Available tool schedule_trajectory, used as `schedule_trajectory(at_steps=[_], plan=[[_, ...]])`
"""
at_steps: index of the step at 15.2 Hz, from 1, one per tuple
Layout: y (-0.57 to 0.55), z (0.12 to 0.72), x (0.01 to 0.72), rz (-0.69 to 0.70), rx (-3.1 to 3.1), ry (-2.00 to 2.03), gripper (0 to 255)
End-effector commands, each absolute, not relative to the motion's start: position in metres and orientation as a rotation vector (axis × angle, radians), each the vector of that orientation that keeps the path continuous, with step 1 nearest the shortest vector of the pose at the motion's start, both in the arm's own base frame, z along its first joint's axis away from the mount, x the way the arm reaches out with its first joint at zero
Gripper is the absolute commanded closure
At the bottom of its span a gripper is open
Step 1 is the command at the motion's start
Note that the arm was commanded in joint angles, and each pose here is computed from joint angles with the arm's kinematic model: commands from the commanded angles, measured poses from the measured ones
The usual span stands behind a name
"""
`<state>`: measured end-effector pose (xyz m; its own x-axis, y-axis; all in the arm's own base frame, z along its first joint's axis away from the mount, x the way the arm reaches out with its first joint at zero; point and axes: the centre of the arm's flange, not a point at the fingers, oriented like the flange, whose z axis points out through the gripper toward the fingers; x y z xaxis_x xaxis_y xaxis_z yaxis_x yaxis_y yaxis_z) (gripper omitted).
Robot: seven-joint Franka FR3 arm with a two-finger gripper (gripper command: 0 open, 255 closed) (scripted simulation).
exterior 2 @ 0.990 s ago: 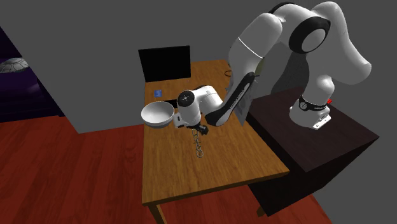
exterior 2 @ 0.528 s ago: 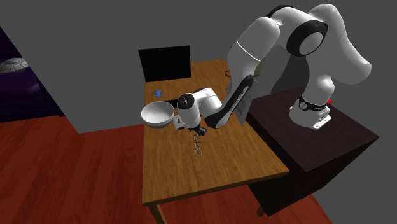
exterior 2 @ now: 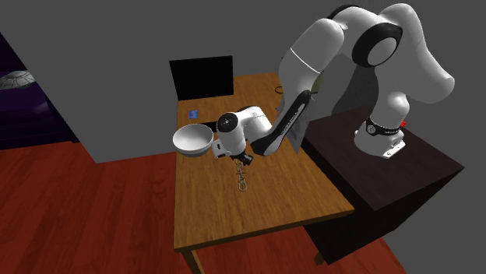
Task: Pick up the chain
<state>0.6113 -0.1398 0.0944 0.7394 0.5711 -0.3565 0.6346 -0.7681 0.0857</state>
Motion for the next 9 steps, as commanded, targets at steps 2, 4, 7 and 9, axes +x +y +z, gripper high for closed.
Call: schedule_trajectory(at_steps=[2, 4, 7, 9], plan=[[-0.14, 0.109, 0.611, -0.463, 2.739, 0.96, 255], [-0.14, 0.119, 0.611, -0.463, 2.739, 0.96, 255], [-0.14, 0.135, 0.611, -0.463, 2.739, 0.96, 255], [-0.14, 0.146, 0.611, -0.463, 2.739, 0.96, 255]])
